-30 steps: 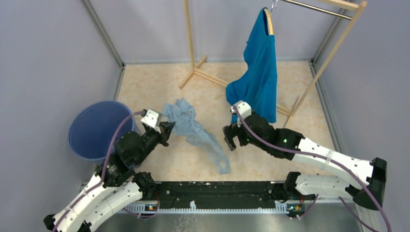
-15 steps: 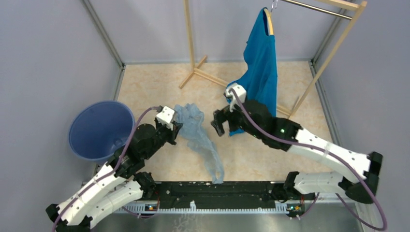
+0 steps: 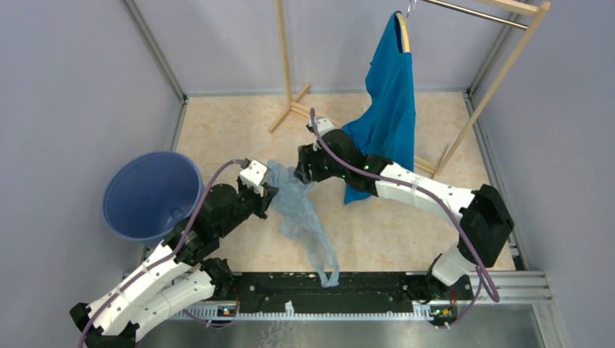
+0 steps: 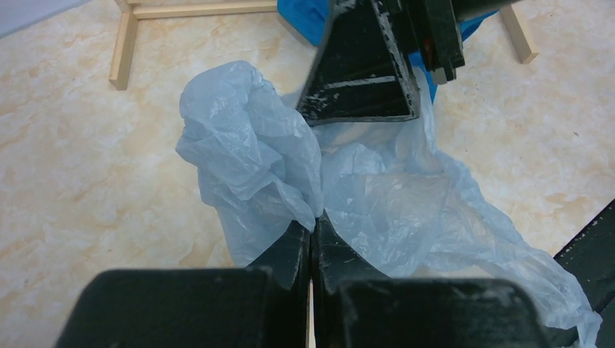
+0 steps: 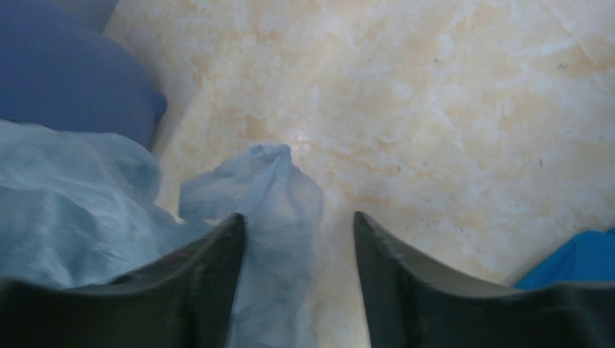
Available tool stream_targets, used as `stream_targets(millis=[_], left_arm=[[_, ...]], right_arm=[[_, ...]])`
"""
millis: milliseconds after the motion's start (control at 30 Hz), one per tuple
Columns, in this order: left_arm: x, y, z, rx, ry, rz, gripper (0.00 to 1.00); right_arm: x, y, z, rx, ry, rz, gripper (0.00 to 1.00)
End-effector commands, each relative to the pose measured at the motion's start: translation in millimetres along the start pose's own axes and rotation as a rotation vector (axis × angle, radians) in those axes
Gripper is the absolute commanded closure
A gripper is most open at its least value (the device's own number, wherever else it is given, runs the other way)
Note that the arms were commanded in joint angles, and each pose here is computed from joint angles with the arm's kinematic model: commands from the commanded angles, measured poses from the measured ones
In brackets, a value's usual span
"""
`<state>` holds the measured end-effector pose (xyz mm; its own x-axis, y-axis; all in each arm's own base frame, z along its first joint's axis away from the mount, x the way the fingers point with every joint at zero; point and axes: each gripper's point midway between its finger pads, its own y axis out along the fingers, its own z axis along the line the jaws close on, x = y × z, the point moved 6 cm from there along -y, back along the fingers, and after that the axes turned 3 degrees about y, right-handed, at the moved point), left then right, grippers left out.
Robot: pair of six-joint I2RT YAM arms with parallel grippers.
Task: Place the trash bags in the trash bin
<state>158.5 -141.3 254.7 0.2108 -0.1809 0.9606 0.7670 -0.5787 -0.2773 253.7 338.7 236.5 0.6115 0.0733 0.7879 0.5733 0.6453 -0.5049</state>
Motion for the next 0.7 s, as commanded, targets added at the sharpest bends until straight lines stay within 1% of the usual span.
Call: stream_targets(millis=[0, 33, 67, 100, 267, 400, 433, 500, 533, 567, 633, 667], left_arm=[[6, 1, -4, -0.036, 0.014, -0.028, 1.0], [6, 1, -4, -0.042, 0.016, -0.029, 1.0], [6, 1, -5, -0.047, 0.015, -0.032, 1.0], [6, 1, -5, -0.05, 0.015, -0.033, 1.0], [9, -3, -6, -0.062, 0.014, -0.05, 1.0], [14, -10, -7, -0.074, 0.01, -0.098, 1.0], [14, -11, -7, -0.079, 0.01, -0.107, 1.0], [14, -11, -8, -0.085, 0.012, -0.111, 1.0], [14, -11, -8, -0.088, 0.013, -0.112, 1.0], [14, -10, -9, -0.093, 0.014, -0.112, 1.0], [13, -8, -9, -0.095, 0.017, -0.1, 1.0], [12, -7, -9, -0.095, 0.018, -0.094, 1.0]], right_arm=[[5, -20, -26, 0.06, 0.165, -0.094, 0.53], [2, -26, -38, 0.05, 0.202, -0.104, 0.65], [-1, -31, -48, 0.042, 0.235, -0.115, 0.74], [-4, -37, -54, 0.041, 0.257, -0.126, 0.79], [-16, -70, -62, 0.037, 0.253, -0.182, 0.79], [-26, -97, -76, -0.062, 0.231, -0.218, 0.78], [-25, -104, -77, -0.071, 0.221, -0.233, 0.75], [-17, -116, -71, -0.034, 0.187, -0.256, 0.64], [-11, -119, -64, 0.008, 0.17, -0.258, 0.52], [-6, -121, -54, 0.073, 0.159, -0.248, 0.43], [9, -121, -38, 0.156, 0.176, -0.243, 0.2], [15, -115, -31, 0.192, 0.194, -0.226, 0.15]])
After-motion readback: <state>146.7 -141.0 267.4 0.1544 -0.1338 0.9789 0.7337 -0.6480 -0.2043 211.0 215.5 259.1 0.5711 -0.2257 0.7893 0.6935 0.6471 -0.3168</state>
